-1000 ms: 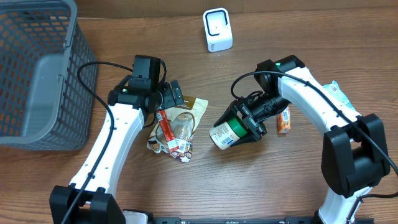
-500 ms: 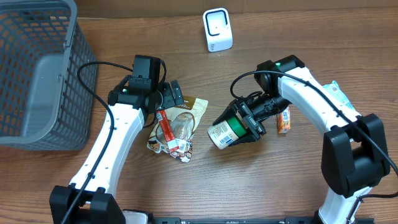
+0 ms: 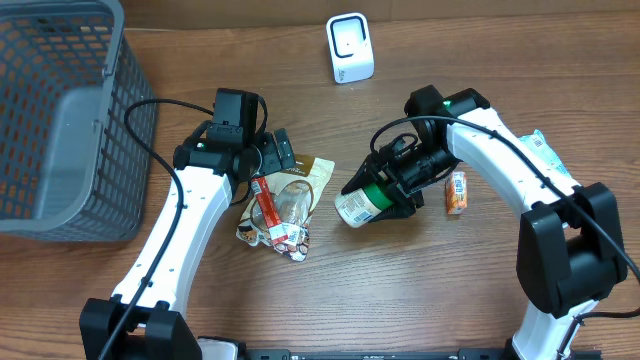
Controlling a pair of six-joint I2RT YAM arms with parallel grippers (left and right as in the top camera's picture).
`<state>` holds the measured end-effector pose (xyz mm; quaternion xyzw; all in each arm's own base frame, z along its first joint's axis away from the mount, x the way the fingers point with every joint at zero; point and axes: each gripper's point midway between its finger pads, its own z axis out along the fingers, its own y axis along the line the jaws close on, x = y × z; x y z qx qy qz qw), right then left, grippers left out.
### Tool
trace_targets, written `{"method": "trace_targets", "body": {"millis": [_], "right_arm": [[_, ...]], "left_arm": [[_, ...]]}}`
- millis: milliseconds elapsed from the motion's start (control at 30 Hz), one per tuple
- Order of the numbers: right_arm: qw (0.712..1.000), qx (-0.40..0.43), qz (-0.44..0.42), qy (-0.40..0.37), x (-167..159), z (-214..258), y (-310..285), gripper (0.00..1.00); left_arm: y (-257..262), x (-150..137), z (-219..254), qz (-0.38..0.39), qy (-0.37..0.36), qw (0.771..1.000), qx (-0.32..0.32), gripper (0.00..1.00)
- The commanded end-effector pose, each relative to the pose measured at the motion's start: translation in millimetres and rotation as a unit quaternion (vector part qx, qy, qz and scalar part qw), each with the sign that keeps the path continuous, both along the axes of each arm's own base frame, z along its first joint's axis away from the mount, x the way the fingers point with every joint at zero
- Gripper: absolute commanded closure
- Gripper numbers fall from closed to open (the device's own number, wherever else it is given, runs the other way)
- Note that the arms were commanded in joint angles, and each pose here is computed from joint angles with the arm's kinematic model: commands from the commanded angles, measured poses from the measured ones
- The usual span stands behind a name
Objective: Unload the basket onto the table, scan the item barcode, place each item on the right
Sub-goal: 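Lift the jar and tip it sideways with the right gripper, then carry the jar to the scanner and hold its label under it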
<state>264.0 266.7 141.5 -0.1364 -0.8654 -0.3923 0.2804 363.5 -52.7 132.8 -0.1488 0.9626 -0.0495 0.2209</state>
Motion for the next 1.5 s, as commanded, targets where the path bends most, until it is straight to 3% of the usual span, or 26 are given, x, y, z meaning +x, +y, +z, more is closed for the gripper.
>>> {"method": "trace_targets", "body": {"millis": [0,167,233,267,433,600,767,933,1067,1233,1467], "right_arm": [[0.986,-0.119,0.006,-0.113,26,-21,-28,0.89],[0.951,-0.228,-0.001,-0.207,63,-45,-57,0.89],[0.947,-0.233,-0.005,-0.221,69,-46,-58,0.89],[0.941,-0.234,-0.012,-0.244,80,-46,-57,0.96],[0.921,-0.208,-0.026,-0.328,118,-31,-48,0.96],[0.893,-0.199,-0.033,-0.402,152,15,-47,0.96],[0.813,-0.174,0.026,-0.554,187,87,-36,0.96],[0.730,-0.205,-0.021,-0.652,227,154,-43,0.96],[0.683,-0.183,-0.058,-0.705,251,185,-34,0.96],[0.662,-0.173,-0.072,-0.725,271,184,-26,0.96],[0.657,-0.170,-0.076,-0.731,310,137,-10,0.96]], "left_arm": [[2,4,10,-0.007,-0.015,1.000,0.008,0.00],[2,4,10,-0.007,-0.015,1.000,0.009,0.00],[2,4,10,-0.007,-0.015,1.000,0.008,0.00],[2,4,10,-0.007,-0.015,1.000,0.008,0.00],[2,4,10,-0.007,-0.015,1.000,0.008,0.00],[2,4,10,-0.007,-0.015,1.000,0.008,0.00],[2,4,10,-0.007,-0.015,1.000,0.008,0.00],[2,4,10,-0.007,-0.015,1.000,0.008,0.00],[2,4,10,-0.007,-0.015,1.000,0.008,0.00],[2,4,10,-0.007,-0.015,1.000,0.008,0.00],[2,4,10,-0.007,-0.015,1.000,0.008,0.00]]}}
